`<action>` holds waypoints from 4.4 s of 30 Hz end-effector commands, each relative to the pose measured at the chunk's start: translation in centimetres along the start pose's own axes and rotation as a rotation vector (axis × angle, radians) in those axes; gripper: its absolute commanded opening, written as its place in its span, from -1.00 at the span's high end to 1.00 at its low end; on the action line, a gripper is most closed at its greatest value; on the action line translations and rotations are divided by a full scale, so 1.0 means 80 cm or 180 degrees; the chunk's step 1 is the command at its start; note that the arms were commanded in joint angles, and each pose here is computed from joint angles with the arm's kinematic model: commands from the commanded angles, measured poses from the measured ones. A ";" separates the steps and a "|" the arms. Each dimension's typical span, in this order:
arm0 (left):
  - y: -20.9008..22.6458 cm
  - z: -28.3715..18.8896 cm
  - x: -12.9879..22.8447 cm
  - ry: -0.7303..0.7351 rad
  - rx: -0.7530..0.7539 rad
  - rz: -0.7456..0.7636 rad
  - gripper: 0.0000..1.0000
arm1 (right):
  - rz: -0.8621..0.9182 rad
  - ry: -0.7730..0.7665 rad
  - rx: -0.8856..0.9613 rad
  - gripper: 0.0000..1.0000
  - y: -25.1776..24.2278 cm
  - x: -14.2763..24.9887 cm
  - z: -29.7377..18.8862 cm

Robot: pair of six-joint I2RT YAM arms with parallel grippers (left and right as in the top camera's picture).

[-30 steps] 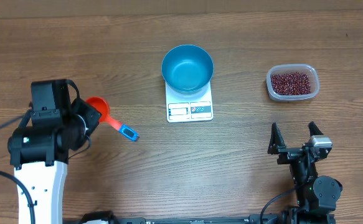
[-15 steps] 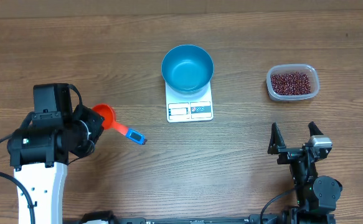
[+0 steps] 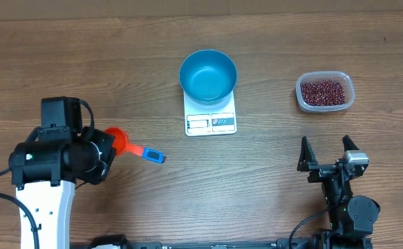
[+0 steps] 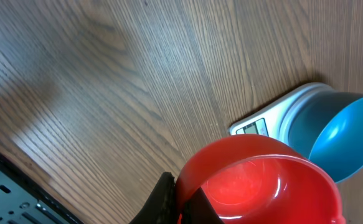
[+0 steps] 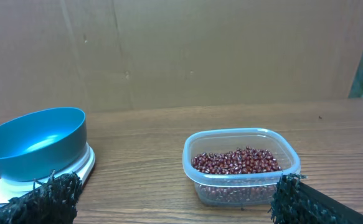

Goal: Scoop item into bowl and weigh 150g on scale
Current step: 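Lift the red cup with the left gripper and swing it rightward, then move the right gripper toward the red cup's blue handle, then close the right gripper on the blue handle of the red cup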

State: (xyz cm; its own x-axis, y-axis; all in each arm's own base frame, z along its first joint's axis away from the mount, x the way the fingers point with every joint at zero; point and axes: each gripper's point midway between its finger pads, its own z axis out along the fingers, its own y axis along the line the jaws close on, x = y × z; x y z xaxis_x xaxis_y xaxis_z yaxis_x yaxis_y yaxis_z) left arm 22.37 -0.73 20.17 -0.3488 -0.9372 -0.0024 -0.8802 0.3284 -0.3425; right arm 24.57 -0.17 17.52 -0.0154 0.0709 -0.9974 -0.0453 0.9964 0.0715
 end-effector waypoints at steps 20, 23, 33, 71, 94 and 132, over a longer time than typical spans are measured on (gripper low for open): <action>-0.013 0.000 0.041 -0.0172 -0.0035 -0.0362 0.92 | 0.0008 -0.0004 -0.0138 -1.00 0.010 0.003 0.000; -0.013 0.001 0.041 -0.0174 -0.0038 -0.0360 0.91 | 0.0002 -0.0021 -0.0157 -1.00 0.011 0.001 0.000; -0.014 0.000 0.041 -0.0174 -0.0025 -0.0371 0.92 | 0.0329 -0.0002 -0.0544 -1.00 0.039 -0.022 -0.008; -0.041 0.047 0.085 0.0584 -0.0311 -0.0915 0.91 | 0.1924 0.1563 -0.2940 -1.00 0.192 -0.174 -0.080; -0.092 0.049 0.126 0.0723 0.0155 -0.0616 0.92 | 0.3417 0.3298 -0.2387 -1.00 0.223 -0.076 0.007; -0.107 0.084 0.227 0.0891 -0.0001 -0.0752 0.91 | 0.2814 0.3201 -0.2819 -0.38 0.292 -0.066 0.009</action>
State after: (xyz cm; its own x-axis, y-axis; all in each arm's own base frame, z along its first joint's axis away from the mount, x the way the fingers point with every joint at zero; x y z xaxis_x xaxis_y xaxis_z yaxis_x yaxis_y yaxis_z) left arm 25.72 -20.51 16.74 -0.2150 -0.9248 0.3139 -0.9431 0.1131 -0.3128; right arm 23.99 22.61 23.25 -0.9622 0.1666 -0.2153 -0.1581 0.3017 0.9402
